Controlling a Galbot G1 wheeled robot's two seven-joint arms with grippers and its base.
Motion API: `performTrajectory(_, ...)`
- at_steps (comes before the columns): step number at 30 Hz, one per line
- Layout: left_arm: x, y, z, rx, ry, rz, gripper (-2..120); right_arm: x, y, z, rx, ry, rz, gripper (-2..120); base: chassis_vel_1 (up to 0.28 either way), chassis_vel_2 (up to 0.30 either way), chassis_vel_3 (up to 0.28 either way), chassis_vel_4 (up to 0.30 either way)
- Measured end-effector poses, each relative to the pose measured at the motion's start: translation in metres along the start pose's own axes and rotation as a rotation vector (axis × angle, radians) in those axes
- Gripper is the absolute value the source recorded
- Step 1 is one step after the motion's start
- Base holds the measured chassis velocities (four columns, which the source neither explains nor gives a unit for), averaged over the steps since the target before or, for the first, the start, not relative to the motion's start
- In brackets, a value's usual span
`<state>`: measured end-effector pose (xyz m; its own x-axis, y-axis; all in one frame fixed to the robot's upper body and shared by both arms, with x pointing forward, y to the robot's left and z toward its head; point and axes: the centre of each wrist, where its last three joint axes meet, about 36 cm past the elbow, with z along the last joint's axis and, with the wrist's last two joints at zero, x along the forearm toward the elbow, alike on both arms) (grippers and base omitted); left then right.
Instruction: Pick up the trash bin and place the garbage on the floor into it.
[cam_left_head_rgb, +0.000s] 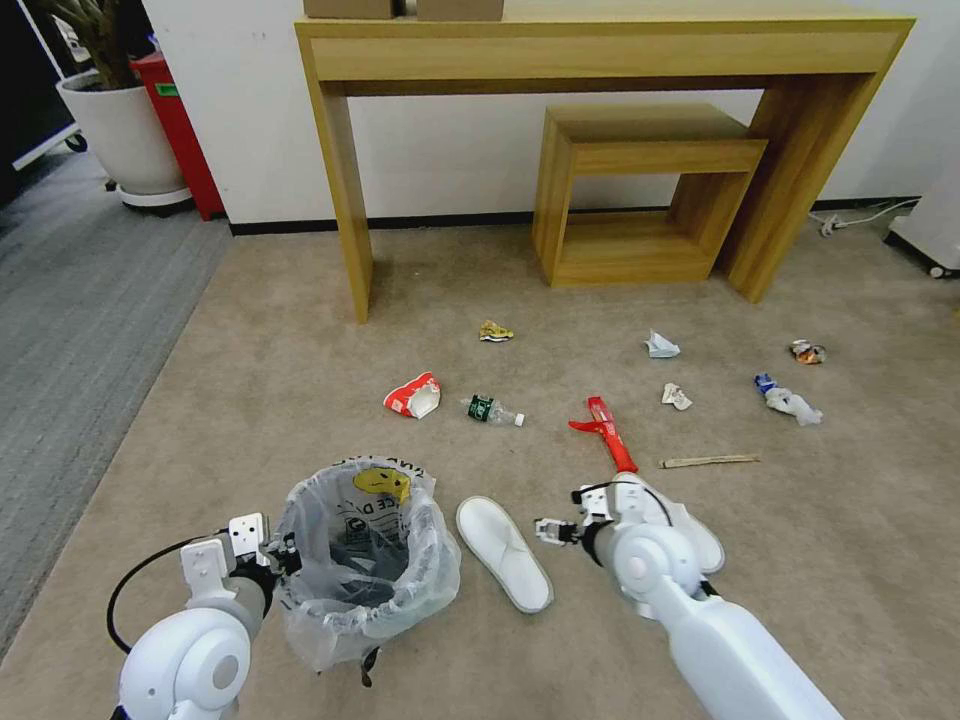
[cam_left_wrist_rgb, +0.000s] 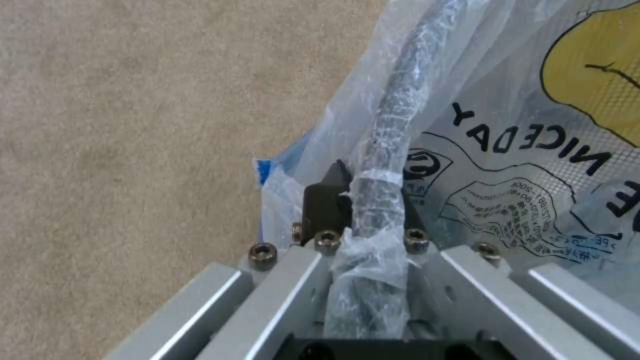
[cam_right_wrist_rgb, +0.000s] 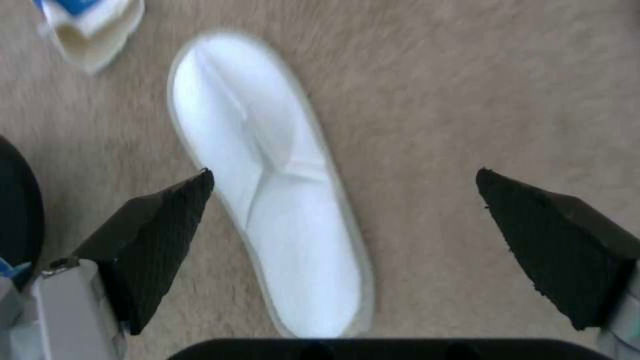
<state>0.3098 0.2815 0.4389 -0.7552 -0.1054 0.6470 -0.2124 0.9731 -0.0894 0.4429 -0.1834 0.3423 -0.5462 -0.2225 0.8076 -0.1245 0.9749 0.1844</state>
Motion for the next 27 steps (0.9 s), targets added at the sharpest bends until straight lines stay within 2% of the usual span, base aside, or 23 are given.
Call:
performTrajectory(9,0.007,0.000,0.006,0.016,-0.014,-0.014,1,-0.049,0.019,0.002,0.116,0.063,-0.013,100,0.000,0.000,0.000,0.000)
performTrajectory(17,0.007,-0.002,0.009,0.034,-0.020,-0.018,1,-0.074,0.039,-0.011,0.193,0.003,-0.040,100,0.000,0.000,0.000,0.000)
performTrajectory(21,0.007,0.000,0.008,0.038,-0.027,-0.021,1,-0.083,0.043,-0.019,0.217,-0.005,-0.029,100,0.000,0.000,0.000,0.000)
performTrajectory(27,0.008,-0.001,0.007,0.041,-0.033,-0.019,1,-0.091,0.044,-0.013,0.232,0.008,-0.015,100,0.000,0.000,0.000,0.000)
